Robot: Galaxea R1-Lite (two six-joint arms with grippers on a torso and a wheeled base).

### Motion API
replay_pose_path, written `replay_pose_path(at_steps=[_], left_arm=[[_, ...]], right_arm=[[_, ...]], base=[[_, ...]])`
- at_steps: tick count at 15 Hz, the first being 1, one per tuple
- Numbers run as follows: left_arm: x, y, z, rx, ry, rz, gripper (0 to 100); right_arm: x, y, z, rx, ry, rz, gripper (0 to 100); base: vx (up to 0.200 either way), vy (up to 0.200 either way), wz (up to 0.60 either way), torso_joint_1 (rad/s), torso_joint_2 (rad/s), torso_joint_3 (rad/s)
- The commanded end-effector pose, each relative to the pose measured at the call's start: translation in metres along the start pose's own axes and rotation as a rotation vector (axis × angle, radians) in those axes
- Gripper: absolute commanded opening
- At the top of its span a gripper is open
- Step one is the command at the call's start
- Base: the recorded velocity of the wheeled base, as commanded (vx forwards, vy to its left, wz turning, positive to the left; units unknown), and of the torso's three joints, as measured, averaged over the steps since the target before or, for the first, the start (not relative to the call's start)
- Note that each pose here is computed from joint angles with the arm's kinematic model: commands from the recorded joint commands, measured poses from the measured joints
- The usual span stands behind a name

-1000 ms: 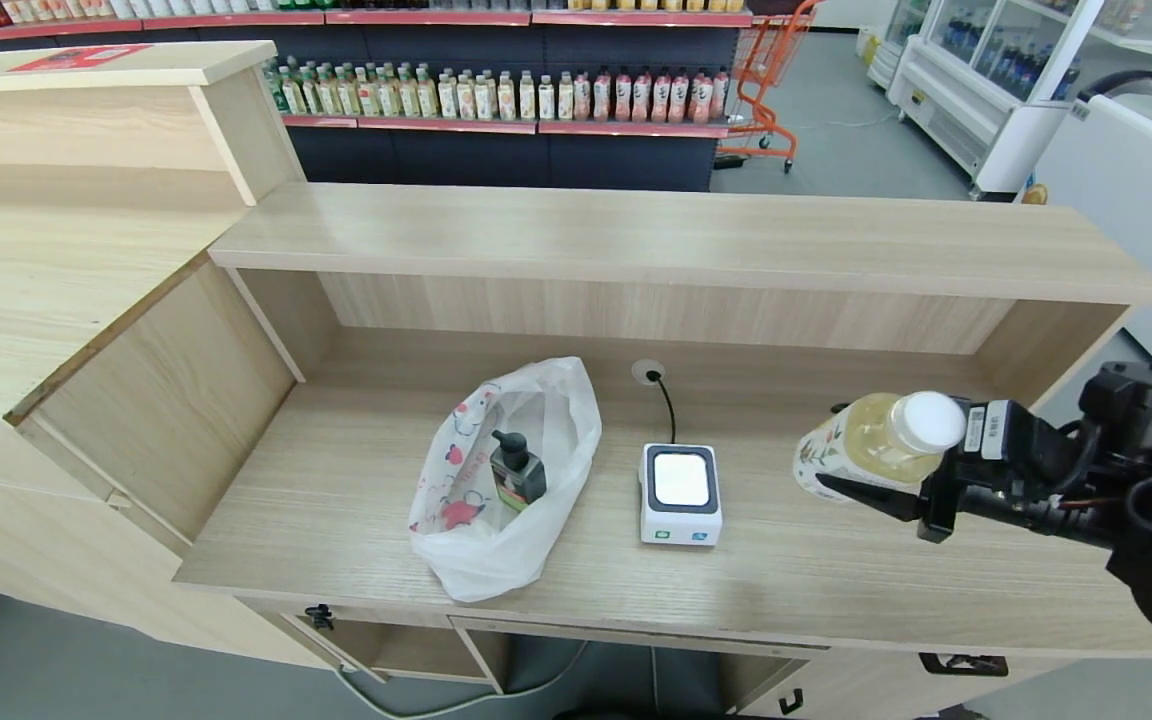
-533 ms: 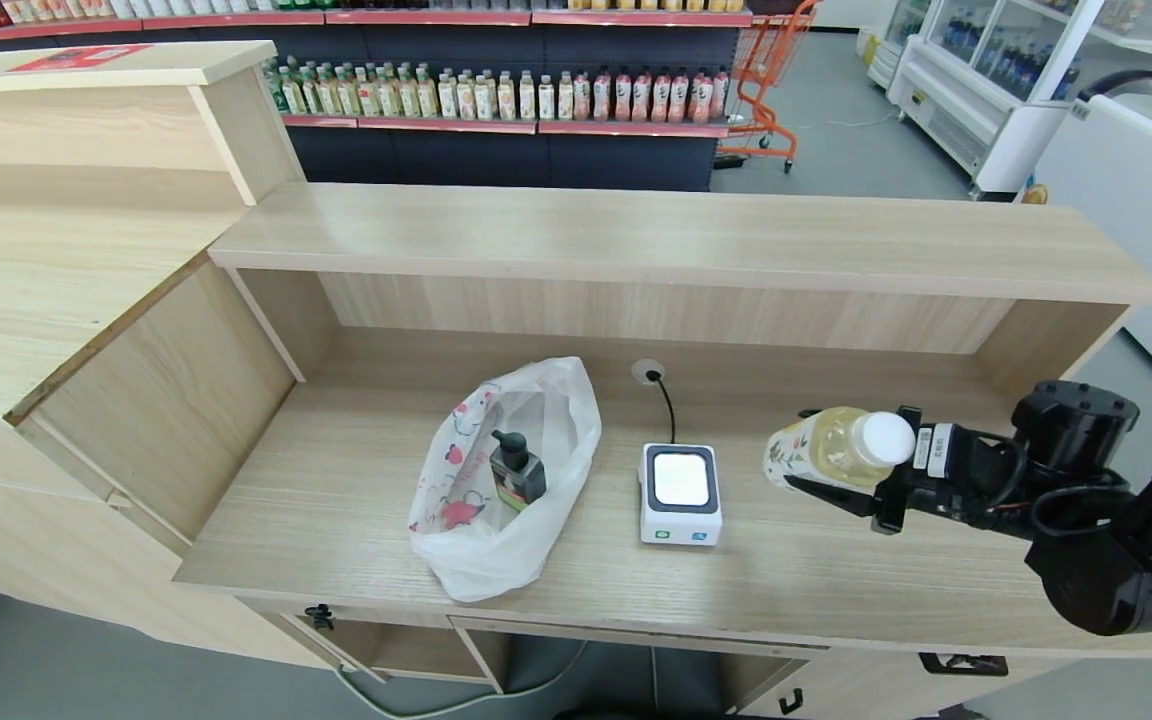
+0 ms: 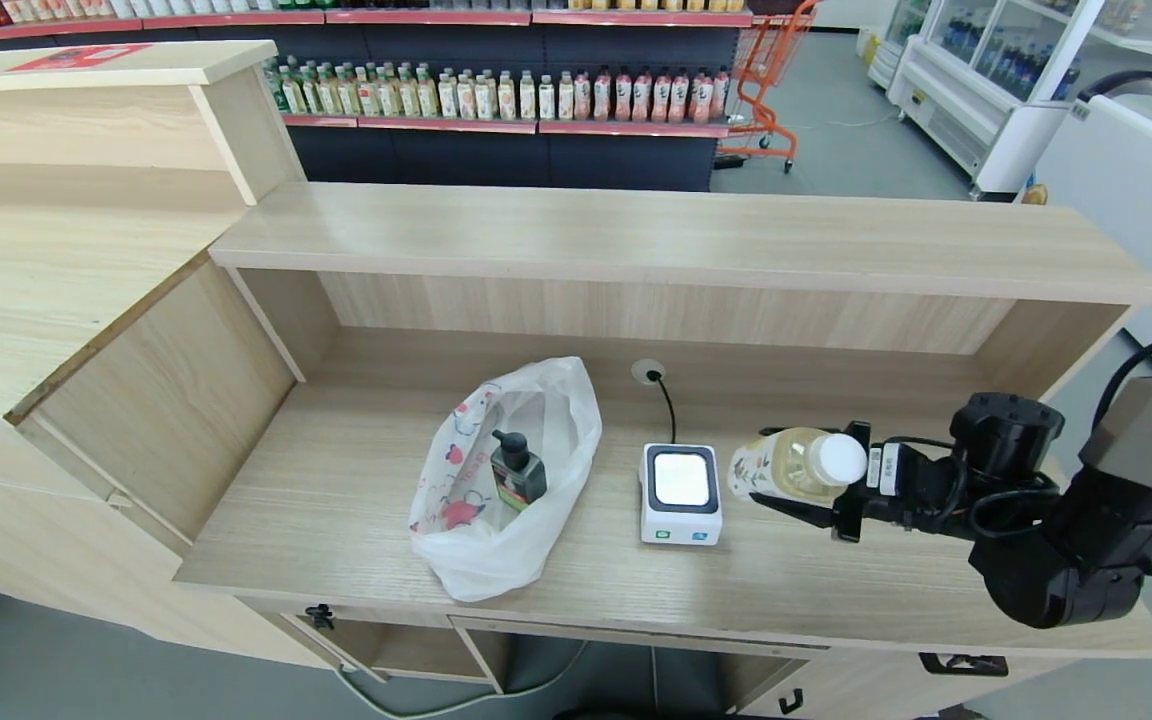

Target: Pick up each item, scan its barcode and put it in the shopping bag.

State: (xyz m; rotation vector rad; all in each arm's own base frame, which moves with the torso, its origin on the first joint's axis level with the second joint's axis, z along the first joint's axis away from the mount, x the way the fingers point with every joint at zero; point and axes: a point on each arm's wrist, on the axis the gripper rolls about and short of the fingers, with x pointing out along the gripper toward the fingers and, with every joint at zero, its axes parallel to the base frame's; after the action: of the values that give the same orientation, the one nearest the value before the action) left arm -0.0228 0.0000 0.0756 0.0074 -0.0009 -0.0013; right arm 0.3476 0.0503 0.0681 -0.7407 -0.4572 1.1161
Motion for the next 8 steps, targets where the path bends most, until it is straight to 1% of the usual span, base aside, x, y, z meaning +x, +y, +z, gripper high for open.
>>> replay_pose_path(at_steps=[1, 3, 6, 8], left_arm=[[0.0, 0.0, 0.0, -0.001, 0.001, 0.0, 100], [0.0, 0.0, 0.0, 0.0, 0.001, 0.0, 100], [0.0, 0.0, 0.0, 0.0, 0.001, 0.0, 100], [0.0, 0.0, 0.0, 0.0, 0.001, 0.0, 100]], right_arm=[[0.013, 0.003, -0.01, -0.005, -0.019, 0.02, 0], [0.02, 0.003, -0.016, -0.045, -0.033, 0.026, 0], [0.024, 0.004, -0.026, -0.071, -0.052, 0.041, 0], [0.029, -0.001, -0.03, -0.097, -0.06, 0.034, 0]], base=[[0.0, 0.0, 0.0, 0.0, 0.0, 0.0], [0.0, 0.0, 0.0, 0.0, 0.0, 0.0], [0.0, 0.0, 0.0, 0.0, 0.0, 0.0], [0.0, 0.0, 0.0, 0.0, 0.0, 0.0]])
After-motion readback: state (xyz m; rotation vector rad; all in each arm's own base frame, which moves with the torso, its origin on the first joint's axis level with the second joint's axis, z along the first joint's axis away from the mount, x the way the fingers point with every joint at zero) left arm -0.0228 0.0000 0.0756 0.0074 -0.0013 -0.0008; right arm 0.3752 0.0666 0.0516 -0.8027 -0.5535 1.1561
